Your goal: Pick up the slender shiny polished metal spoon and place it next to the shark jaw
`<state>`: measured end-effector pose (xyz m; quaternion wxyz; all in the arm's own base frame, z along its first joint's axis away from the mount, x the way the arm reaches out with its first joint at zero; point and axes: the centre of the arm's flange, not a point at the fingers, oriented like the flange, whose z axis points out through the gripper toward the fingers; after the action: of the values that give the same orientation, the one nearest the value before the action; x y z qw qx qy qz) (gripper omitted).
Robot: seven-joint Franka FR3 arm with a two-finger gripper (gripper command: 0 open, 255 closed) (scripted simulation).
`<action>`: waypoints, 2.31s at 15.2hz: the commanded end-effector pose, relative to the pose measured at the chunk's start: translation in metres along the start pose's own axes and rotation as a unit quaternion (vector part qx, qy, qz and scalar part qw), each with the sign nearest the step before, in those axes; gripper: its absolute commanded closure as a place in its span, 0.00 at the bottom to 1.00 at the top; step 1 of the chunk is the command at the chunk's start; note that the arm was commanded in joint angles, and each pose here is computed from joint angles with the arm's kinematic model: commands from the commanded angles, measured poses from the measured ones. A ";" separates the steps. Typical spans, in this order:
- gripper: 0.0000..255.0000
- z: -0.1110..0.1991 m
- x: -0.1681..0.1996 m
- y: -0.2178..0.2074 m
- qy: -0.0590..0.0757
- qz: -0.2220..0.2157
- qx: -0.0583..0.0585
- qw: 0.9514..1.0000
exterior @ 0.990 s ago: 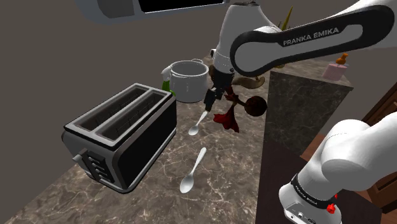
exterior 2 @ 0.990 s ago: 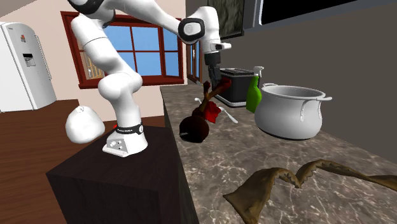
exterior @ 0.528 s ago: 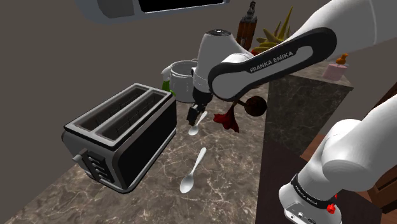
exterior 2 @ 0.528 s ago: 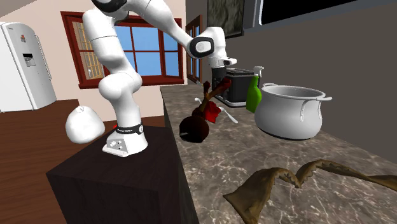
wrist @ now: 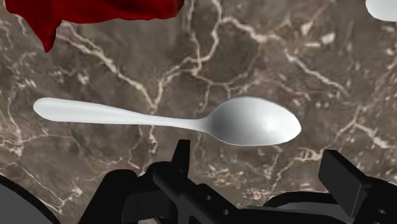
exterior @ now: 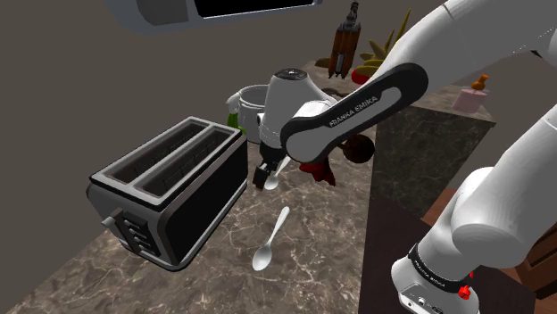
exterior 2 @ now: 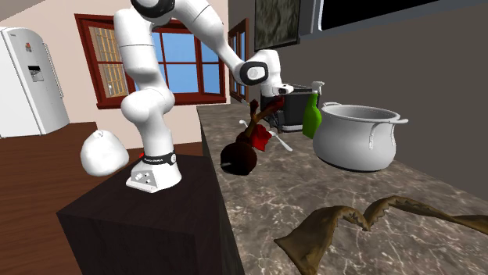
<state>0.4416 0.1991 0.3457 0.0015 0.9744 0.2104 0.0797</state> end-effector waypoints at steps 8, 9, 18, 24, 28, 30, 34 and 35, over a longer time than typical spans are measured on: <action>0.00 0.014 0.000 -0.001 0.000 0.000 0.000 1.000; 0.00 0.014 0.000 -0.001 0.000 0.000 0.000 1.000; 1.00 0.014 0.000 -0.001 0.000 0.000 0.000 1.000; 1.00 -0.007 0.003 0.000 0.000 0.000 0.000 1.000; 1.00 -0.028 0.006 0.000 0.000 0.000 0.000 1.000; 1.00 -0.038 0.008 0.001 0.000 0.000 0.000 1.000; 1.00 -0.059 0.011 0.002 0.000 0.000 0.000 1.000; 1.00 -0.064 0.012 0.002 0.000 0.000 0.000 1.000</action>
<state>0.4443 0.2005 0.4068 0.0014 0.9743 0.2106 0.0803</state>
